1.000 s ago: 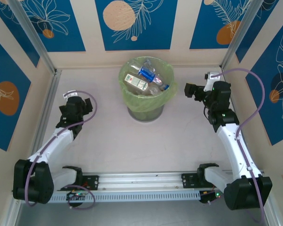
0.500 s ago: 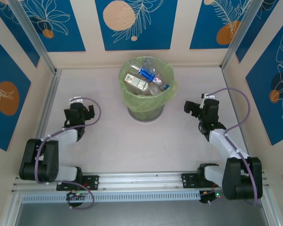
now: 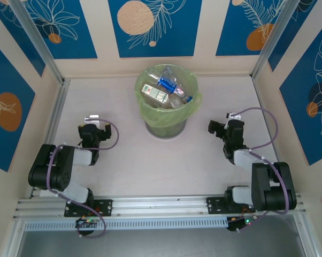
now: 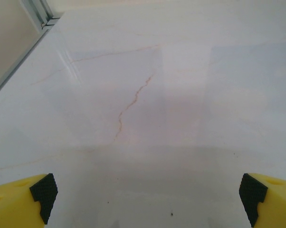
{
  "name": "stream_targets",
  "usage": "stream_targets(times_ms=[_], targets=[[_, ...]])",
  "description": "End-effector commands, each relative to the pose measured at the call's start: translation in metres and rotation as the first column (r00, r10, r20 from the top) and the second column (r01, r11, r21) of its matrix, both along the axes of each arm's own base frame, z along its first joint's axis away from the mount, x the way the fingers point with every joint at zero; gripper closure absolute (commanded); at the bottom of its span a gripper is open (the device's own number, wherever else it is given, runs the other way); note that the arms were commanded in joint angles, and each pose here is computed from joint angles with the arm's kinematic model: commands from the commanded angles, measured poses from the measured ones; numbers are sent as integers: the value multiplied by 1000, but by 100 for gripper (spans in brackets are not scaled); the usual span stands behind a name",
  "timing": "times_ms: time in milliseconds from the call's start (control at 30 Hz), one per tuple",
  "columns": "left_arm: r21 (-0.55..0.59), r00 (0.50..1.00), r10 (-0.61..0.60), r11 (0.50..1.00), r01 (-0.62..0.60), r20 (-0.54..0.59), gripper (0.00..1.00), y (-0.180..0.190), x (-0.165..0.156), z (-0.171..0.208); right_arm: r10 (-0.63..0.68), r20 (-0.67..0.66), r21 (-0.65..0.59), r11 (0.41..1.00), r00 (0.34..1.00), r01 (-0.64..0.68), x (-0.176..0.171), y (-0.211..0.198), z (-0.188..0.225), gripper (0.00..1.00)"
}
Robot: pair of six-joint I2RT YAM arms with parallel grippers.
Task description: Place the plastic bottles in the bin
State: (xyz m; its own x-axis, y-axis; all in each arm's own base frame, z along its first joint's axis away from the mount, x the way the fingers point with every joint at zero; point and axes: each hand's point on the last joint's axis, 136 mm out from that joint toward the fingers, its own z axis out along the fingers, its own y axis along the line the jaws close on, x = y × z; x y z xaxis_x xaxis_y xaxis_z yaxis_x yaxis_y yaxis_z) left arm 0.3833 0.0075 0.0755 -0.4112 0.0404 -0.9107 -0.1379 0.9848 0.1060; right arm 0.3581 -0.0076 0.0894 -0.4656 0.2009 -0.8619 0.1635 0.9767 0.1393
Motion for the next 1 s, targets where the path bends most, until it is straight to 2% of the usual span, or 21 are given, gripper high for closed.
stream_targets(times_ms=[0,233,300,367,633,967], targets=[[10,998,7,1000,-7,63,0,0,6,17,7,196,-74,997,981,7,16,-1,36,1],[10,998,5,1000,-6,63,0,0,6,17,188,249,-155,976,950,-153,25,34,15,1],[9,998,3,1000,-3,63,0,-1,6,17,170,185,-147,979,968,-143,35,33,11,1],[10,998,2,1000,-2,64,0,-1,6,17,151,143,-42,988,978,-147,38,18,4,1],[6,994,-101,995,101,47,0,-18,10,15,146,143,-56,989,979,-140,38,19,5,1],[1,994,-103,995,103,43,1,-17,10,14,146,144,-56,989,979,-140,38,19,5,1]])
